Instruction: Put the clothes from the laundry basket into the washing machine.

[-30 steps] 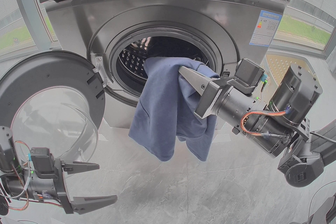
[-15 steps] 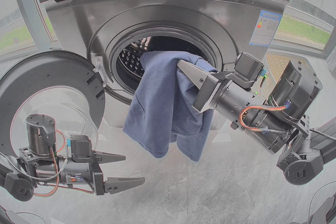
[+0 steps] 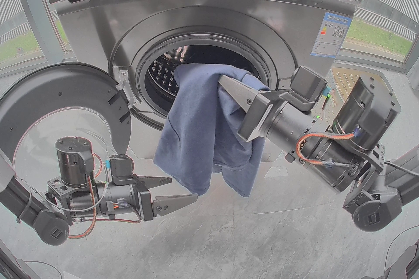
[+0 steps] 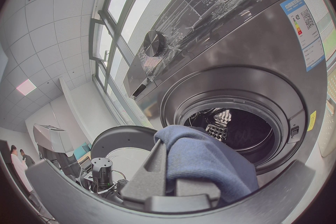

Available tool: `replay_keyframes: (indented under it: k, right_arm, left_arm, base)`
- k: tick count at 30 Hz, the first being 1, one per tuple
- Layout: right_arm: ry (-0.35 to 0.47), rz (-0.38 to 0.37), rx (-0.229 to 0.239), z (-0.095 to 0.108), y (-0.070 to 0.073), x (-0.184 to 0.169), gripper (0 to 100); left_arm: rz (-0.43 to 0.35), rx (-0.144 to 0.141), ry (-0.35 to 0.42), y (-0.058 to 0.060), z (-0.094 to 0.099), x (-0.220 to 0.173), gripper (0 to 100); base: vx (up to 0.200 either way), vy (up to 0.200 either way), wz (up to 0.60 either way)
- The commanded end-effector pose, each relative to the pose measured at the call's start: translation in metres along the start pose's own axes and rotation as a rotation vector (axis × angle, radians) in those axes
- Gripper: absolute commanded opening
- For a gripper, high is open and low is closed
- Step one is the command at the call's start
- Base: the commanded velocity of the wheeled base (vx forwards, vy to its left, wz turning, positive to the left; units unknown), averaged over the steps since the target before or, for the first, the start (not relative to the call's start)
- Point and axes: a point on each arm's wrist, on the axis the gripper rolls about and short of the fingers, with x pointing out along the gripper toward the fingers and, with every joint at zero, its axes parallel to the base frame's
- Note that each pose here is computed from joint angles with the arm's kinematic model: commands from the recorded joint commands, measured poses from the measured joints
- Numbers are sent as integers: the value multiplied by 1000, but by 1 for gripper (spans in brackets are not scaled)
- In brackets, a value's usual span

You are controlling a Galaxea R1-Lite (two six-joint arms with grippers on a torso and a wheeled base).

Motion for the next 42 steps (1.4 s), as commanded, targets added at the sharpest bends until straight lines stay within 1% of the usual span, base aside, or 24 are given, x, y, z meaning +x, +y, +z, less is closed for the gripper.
replay_keyframes:
  k: [1,3,6,9,10,12,14,17,19,22,28,32,33,38,42]
  right_arm:
    - [0,0,-1,0,0,0,0]
    - [-1,1,0,0,0,0,0]
    - [0,0,-1,-2,0,1,0]
    - [3,-2,-1,-3,-1,1,0]
    - [6,-1,-1,-4,-1,1,0]
    - [6,-1,-2,-4,-1,1,0]
    - [4,-1,-2,-4,-1,1,0]
    - [11,-1,-3,-6,-1,0,0]
    - [12,-3,-3,-6,-1,0,0]
    - [12,-3,-3,-6,-1,1,0]
    - [15,-4,-3,-7,-1,1,0]
    - [19,-5,-3,-10,-2,2,0]
    - [21,-6,-3,-10,-2,2,0]
    - [32,-9,-4,-14,-3,3,0]
    - [35,-11,-5,-15,-4,3,0]
  left_arm:
    - [16,-41,23,9,-9,10,100]
    - [20,-42,24,9,-10,10,100]
    - [11,-49,49,7,-16,14,100]
    - [9,-49,53,8,-17,17,100]
    - [8,-43,47,10,-15,20,100]
    - [18,-33,20,11,-10,22,100]
    - [39,-29,1,13,-7,27,100]
    - [48,-23,-36,14,-3,30,100]
    - [40,-32,-64,13,0,30,100]
    - [26,-35,-122,11,7,29,100]
    - [24,-2,-205,7,12,23,100]
    - [28,7,-225,7,10,23,100]
    - [28,10,-230,7,10,23,0]
    - [24,24,-256,4,12,23,0]
    - [19,35,-268,2,9,20,0]
  base:
    - [0,0,0]
    - [0,0,0]
    - [0,0,0]
    - [0,0,0]
    - [0,0,0]
    - [0,0,0]
    - [0,0,0]
    - [0,0,0]
    - [0,0,0]
    - [0,0,0]
    - [0,0,0]
    - [0,0,0]
    - [0,0,0]
    - [0,0,0]
    - [0,0,0]
